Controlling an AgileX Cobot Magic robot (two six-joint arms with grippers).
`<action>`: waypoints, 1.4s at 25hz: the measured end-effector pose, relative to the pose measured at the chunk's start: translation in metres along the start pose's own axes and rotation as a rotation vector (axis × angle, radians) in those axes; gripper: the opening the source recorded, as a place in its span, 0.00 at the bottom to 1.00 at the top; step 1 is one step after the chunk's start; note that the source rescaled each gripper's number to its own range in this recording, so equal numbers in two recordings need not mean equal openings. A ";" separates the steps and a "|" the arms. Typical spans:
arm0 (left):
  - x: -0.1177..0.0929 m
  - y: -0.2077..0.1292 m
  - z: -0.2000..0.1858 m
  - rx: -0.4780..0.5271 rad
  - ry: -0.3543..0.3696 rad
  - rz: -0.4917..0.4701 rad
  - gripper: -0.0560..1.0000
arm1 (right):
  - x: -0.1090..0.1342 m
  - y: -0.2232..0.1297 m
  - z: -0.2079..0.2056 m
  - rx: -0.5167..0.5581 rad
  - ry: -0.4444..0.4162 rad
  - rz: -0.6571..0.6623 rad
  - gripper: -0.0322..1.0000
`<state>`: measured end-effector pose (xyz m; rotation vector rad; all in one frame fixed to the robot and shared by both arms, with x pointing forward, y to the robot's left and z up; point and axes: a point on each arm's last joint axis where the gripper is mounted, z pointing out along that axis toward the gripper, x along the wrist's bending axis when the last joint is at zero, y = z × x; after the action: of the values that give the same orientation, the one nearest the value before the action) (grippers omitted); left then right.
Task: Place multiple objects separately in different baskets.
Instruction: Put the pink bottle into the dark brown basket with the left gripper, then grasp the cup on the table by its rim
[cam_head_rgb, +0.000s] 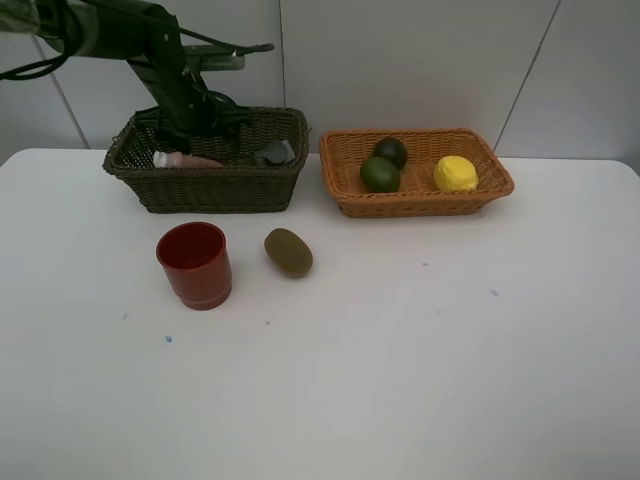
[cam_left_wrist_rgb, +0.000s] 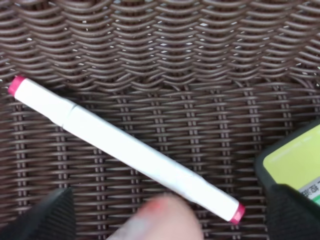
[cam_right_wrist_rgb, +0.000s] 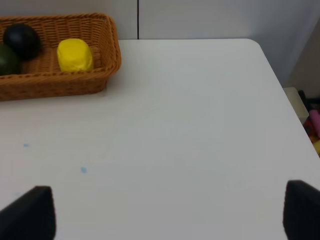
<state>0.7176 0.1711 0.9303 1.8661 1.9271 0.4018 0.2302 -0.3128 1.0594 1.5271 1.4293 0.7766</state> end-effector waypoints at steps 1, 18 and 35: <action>0.000 0.000 0.000 0.000 0.000 0.000 0.99 | 0.000 0.000 0.000 0.000 0.000 0.000 1.00; 0.000 0.000 0.000 0.000 0.000 0.005 1.00 | 0.000 0.000 0.000 0.000 0.000 0.000 1.00; -0.008 -0.002 -0.112 0.200 -0.022 0.092 1.00 | 0.000 0.000 0.000 0.000 0.000 0.000 1.00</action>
<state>0.6612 0.1729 1.0274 2.0818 1.9327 0.2217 0.2302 -0.3128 1.0594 1.5271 1.4293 0.7766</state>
